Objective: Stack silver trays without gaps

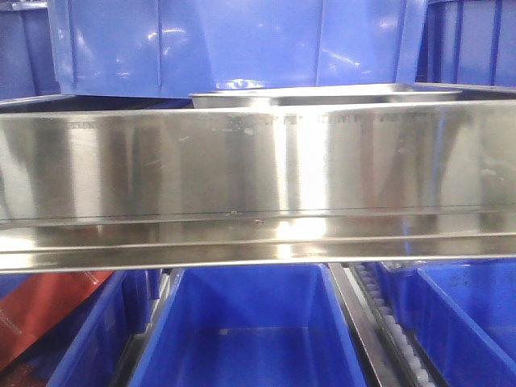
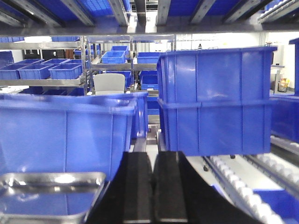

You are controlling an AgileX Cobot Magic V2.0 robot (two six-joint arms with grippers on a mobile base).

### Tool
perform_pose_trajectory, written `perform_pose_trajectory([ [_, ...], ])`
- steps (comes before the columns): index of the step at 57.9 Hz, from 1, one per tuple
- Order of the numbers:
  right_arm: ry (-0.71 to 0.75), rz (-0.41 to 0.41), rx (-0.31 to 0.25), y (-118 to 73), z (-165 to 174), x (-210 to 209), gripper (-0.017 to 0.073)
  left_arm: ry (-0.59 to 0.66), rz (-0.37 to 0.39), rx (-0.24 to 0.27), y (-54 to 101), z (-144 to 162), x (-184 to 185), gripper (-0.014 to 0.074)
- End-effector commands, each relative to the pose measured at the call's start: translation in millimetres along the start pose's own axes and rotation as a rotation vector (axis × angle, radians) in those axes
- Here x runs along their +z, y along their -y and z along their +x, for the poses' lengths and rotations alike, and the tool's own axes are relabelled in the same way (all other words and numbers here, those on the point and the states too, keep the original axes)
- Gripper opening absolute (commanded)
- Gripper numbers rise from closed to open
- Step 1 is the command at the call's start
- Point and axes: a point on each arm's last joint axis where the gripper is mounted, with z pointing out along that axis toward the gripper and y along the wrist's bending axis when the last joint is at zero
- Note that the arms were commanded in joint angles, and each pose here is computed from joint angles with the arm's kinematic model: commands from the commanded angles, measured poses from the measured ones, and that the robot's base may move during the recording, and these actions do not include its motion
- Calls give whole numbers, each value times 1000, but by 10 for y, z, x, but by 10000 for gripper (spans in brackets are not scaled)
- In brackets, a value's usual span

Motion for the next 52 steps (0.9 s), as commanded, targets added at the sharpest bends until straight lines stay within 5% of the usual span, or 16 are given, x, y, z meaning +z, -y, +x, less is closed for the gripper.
perform_pose_trajectory([
  [1,50,-6,0,-14,-234,-73,-81,45,5,-19,11,-178,77,-6],
  [10,95,-12,-1,-35,-679,-97,-81,18,11,-32,26,-393,208,-6],
  [20,-97,-34,9,-73,-1114,126,-81,-317,12,42,38,-474,563,-6],
  [36,-370,-90,33,-138,-1660,685,-81,-743,82,-27,136,-747,1252,-6],
  [52,-815,-202,68,-193,-1248,1772,-81,-1083,222,-167,334,-44,2178,-6],
])
